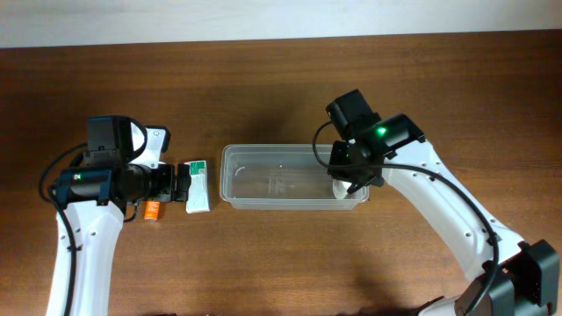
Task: Pack container
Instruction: 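Carry the white spray bottle into the container's right end and release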
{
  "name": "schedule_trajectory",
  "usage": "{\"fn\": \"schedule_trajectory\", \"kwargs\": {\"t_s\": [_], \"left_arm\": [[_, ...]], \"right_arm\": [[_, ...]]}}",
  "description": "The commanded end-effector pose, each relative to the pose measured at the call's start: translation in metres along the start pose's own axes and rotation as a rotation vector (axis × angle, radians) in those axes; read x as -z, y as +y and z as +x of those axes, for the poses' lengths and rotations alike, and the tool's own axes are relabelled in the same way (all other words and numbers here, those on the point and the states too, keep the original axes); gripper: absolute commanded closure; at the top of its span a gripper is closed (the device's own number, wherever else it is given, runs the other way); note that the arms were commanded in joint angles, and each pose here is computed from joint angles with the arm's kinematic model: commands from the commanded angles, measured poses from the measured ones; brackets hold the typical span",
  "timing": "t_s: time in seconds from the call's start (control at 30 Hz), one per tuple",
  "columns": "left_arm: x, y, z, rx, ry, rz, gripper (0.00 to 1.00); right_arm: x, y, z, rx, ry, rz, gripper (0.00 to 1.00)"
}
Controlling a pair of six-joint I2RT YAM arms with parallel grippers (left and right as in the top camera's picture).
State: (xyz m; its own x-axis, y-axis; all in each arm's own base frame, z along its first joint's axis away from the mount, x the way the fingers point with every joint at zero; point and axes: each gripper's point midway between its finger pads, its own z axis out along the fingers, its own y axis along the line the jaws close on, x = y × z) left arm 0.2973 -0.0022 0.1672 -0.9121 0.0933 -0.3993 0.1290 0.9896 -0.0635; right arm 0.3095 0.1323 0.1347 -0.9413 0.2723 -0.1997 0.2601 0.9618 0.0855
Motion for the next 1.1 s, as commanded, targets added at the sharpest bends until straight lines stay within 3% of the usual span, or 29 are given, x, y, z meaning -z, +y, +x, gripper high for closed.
{"fn": "schedule_trajectory", "kwargs": {"t_s": [0.0, 0.3, 0.83, 1.07], "left_arm": [[0.002, 0.000, -0.005, -0.018, -0.008, -0.004, 0.00], [0.002, 0.000, -0.005, -0.018, -0.008, -0.004, 0.00], [0.002, 0.000, -0.005, -0.018, -0.008, -0.004, 0.00], [0.002, 0.000, -0.005, -0.018, -0.008, -0.004, 0.00]], "right_arm": [[0.001, -0.014, -0.010, -0.013, -0.069, 0.070, 0.96], [0.000, -0.008, -0.002, -0.012, -0.026, 0.036, 0.96], [0.001, -0.007, -0.031, -0.048, -0.130, 0.015, 0.96], [0.000, -0.016, -0.006, -0.037, -0.021, 0.047, 0.96]]}}
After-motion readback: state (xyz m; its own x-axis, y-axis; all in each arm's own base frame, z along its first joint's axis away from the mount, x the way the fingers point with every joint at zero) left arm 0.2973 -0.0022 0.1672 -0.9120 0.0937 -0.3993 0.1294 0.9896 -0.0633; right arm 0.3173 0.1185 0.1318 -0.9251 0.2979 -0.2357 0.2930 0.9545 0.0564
